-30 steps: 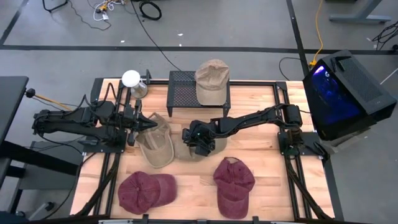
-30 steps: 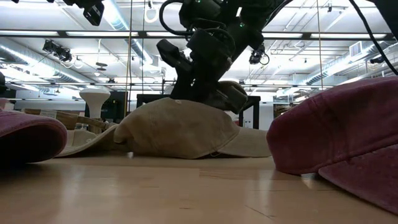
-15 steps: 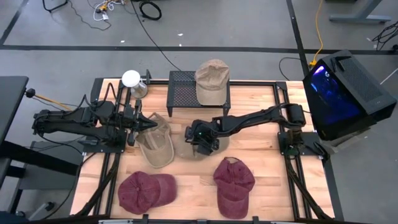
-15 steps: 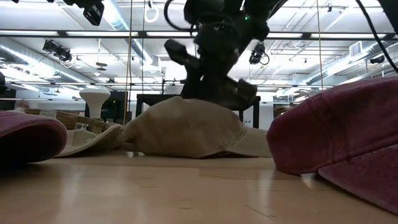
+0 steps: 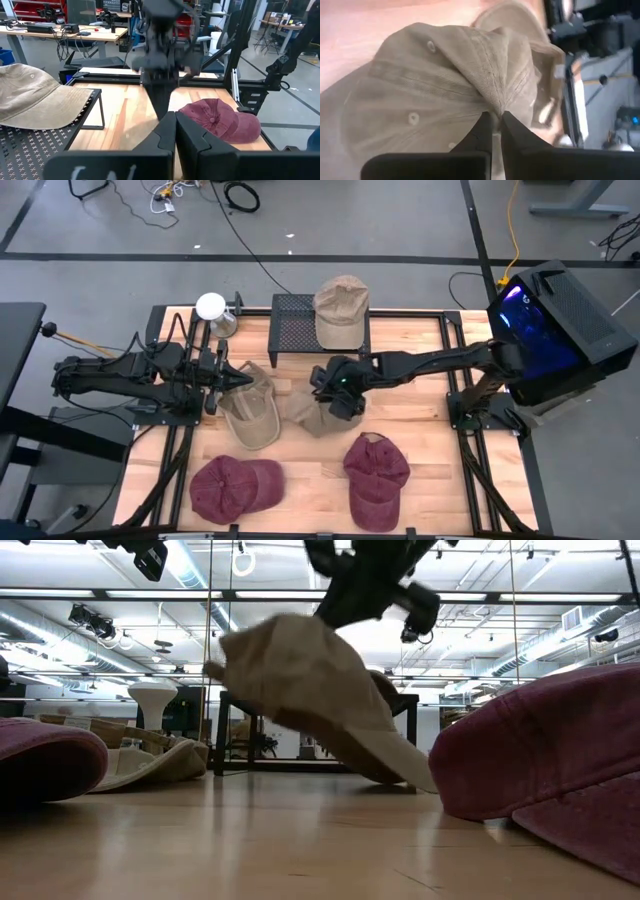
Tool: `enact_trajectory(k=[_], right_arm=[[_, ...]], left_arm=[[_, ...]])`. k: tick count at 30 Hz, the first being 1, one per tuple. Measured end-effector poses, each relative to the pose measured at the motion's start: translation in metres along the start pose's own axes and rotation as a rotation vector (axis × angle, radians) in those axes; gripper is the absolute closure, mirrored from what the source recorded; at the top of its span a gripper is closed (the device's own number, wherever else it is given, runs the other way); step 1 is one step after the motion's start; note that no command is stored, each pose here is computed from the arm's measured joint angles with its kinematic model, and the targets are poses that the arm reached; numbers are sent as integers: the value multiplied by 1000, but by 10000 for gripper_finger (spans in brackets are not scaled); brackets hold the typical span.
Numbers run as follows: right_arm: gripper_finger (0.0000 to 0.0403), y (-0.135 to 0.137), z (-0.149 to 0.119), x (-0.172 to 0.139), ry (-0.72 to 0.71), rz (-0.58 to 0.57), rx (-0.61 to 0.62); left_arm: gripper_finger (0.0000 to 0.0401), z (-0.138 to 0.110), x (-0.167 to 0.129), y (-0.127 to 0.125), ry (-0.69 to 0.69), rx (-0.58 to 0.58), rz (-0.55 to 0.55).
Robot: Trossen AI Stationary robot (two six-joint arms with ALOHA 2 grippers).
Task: Pick & Place hat
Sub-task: Stack the right brown cap on the brown cap on the shelf
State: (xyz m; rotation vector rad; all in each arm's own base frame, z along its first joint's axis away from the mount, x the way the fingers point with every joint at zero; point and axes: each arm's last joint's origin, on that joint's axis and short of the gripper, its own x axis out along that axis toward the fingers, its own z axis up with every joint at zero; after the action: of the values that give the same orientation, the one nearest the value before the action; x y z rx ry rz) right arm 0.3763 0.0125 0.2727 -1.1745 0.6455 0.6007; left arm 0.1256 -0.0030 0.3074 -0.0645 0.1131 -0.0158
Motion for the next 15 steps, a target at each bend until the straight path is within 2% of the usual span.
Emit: enact_trajectory(k=[3, 10, 15], right_arm=[[394, -2, 1, -21, 27, -32, 56], [394, -8, 4, -70, 73, -152, 96], [394, -15, 5, -99, 113, -201, 184]], left_arm=[[387, 0, 0, 0, 0, 1, 0], [387, 0, 0, 0, 0, 1, 0], [387, 0, 0, 0, 0, 0, 0]])
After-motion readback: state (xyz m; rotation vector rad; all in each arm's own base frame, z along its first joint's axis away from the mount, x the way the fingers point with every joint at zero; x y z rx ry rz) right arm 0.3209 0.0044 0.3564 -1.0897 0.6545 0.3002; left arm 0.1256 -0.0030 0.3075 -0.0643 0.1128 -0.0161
